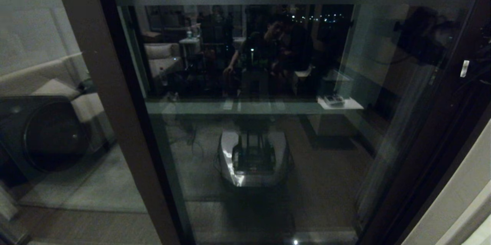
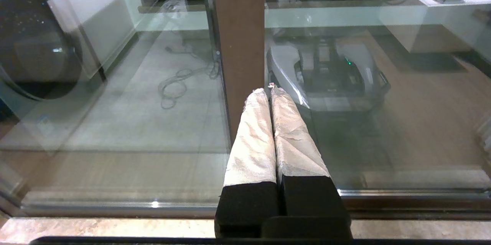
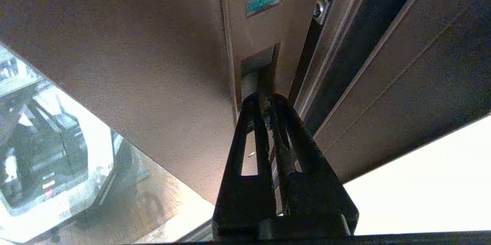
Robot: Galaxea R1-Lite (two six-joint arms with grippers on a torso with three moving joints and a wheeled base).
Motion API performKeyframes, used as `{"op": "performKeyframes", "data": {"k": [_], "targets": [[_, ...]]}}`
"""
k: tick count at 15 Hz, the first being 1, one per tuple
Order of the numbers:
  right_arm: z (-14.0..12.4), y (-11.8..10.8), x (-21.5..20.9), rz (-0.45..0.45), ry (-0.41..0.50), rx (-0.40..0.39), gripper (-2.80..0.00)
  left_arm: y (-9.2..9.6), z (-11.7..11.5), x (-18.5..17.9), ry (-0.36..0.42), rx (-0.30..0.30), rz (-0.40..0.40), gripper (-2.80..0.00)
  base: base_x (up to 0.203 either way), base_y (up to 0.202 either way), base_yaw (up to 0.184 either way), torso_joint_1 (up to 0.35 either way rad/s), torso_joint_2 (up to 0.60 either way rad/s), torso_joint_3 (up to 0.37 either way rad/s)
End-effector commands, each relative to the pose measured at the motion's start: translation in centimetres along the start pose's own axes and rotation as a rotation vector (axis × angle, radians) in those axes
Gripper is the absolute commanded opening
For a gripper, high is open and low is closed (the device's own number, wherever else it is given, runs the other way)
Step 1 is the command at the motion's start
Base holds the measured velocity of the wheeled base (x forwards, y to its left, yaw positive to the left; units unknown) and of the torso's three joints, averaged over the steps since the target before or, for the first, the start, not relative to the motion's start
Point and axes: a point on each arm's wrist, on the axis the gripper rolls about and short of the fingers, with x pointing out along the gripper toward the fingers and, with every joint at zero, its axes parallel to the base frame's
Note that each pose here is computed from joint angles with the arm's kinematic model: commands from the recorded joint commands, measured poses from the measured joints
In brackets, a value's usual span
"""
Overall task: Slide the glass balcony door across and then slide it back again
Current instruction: Close the slid door
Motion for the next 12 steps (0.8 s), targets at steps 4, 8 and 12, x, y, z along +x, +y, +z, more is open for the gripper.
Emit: {"op": "performKeyframes", "data": {"k": [4, 8, 12], "targets": [[0.08, -0.49, 0.32, -0.012, -0.004, 0.005, -2.80, 0.00, 0.00, 0.00, 0.000, 0.000, 0.000, -2.80, 0.000, 0.000, 0.000, 0.000, 0.00, 0.000], [0.03, -0.61, 0.43, -0.015, -0.002, 0.004, -2.80, 0.00, 0.00, 0.00, 0.000, 0.000, 0.000, -2.80, 0.000, 0.000, 0.000, 0.000, 0.00, 0.000], [0.03, -0.74, 0.49, -0.018, -0.002, 0.005, -2.80, 0.00, 0.00, 0.00, 0.000, 0.000, 0.000, -2.80, 0.000, 0.000, 0.000, 0.000, 0.00, 0.000]]}}
